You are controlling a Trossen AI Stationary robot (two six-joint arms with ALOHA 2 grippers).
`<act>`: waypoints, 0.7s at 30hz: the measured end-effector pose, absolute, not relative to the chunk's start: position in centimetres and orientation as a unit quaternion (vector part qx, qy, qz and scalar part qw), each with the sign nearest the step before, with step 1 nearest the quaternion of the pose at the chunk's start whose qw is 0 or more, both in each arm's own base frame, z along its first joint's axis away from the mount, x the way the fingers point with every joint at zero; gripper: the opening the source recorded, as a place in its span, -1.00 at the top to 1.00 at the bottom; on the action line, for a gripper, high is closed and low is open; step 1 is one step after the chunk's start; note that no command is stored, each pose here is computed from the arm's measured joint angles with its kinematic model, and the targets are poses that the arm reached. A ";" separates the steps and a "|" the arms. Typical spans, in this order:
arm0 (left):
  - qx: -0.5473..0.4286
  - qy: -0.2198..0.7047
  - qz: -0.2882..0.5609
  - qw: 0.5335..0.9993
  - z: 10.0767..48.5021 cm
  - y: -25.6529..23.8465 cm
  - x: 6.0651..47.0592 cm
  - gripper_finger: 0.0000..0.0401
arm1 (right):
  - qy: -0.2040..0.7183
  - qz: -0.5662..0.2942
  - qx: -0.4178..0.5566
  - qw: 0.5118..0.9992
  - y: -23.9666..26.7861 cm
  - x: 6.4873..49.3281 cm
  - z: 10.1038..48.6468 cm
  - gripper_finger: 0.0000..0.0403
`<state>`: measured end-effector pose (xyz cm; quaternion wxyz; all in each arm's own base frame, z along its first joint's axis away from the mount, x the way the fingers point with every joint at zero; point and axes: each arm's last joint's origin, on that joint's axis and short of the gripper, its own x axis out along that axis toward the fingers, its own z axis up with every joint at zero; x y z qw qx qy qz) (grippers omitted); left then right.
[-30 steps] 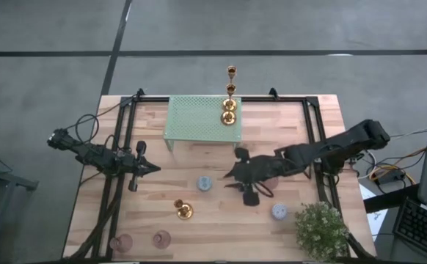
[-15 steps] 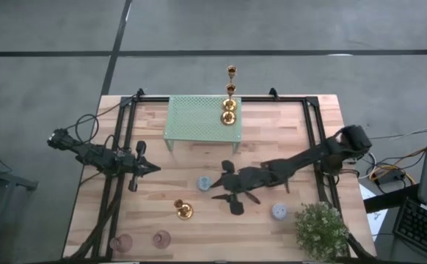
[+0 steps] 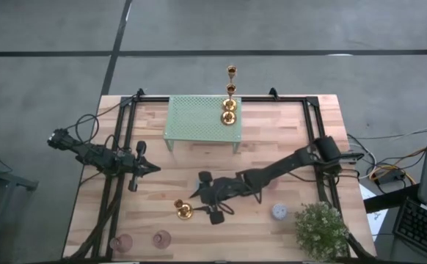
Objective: Pick & Place candle stick holders
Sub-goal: Put the gold candle holder on the shelf aligned with the gold candle holders
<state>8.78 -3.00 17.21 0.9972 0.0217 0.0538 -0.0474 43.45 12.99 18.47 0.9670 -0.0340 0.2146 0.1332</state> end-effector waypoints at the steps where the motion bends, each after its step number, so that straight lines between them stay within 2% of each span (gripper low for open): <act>1: 0.022 0.054 -0.047 0.997 17.2 -3.0 8.8 0.95 | 0.212 0.134 -0.034 0.967 13.1 43.9 18.4 0.02; 13: 0.022 0.055 -0.048 0.997 17.2 -3.0 8.8 0.95 | 0.183 0.166 -0.057 0.967 14.0 46.8 18.5 0.04; 21: 0.022 0.055 -0.048 0.997 17.2 -3.0 8.8 0.95 | 0.154 0.174 -0.054 0.971 13.8 47.1 19.3 0.18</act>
